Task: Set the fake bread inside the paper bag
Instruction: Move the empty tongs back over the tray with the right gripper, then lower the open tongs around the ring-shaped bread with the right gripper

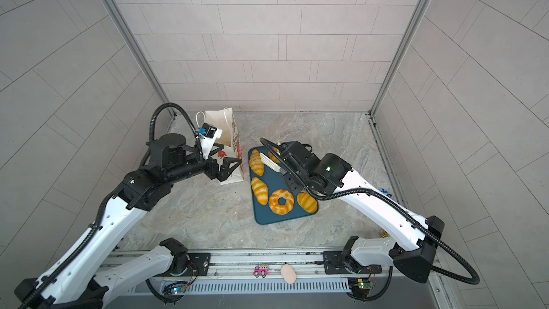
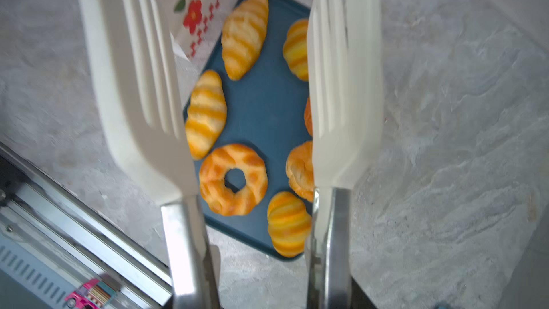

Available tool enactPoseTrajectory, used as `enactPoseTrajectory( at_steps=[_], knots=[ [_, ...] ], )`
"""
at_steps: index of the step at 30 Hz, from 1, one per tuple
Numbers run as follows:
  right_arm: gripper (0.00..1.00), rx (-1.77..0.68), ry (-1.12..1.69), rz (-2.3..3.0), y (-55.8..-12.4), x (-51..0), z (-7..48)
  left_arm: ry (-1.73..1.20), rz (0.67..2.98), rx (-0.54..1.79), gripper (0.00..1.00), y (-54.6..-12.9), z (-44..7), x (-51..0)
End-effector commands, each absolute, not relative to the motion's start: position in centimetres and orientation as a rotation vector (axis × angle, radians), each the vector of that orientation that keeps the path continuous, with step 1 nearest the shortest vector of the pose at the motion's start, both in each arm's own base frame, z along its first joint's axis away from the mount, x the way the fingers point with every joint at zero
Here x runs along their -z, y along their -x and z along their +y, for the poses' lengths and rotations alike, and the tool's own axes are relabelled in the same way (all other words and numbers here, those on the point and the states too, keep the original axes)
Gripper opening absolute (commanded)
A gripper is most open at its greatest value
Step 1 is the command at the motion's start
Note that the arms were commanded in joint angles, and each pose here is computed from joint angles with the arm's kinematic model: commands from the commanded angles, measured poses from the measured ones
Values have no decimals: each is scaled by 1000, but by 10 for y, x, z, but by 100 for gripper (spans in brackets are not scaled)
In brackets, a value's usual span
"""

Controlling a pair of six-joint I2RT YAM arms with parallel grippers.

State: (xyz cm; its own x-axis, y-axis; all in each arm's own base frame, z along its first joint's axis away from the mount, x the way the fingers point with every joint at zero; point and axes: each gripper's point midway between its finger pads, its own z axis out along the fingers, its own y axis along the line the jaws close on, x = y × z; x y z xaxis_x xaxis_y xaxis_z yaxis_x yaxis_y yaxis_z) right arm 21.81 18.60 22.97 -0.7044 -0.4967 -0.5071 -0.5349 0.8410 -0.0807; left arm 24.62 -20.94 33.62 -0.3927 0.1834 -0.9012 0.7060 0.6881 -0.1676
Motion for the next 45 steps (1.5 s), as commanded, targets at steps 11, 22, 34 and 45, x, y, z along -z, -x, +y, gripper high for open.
enactPoseTrajectory(
  at_steps=[11,22,34,45],
  knots=[
    [58,-131,638,2548,-194,-181,160,-914,1717,907,100,-240,-283,-349],
    [57,17,677,2713,-191,-146,155,-866,1735,934,100,-255,-292,-338],
    [53,100,731,2934,-177,-110,154,-746,1791,858,100,-272,-264,-331],
    [50,157,785,2988,-178,-102,154,-758,1800,849,100,-269,-258,-328]
  ],
)
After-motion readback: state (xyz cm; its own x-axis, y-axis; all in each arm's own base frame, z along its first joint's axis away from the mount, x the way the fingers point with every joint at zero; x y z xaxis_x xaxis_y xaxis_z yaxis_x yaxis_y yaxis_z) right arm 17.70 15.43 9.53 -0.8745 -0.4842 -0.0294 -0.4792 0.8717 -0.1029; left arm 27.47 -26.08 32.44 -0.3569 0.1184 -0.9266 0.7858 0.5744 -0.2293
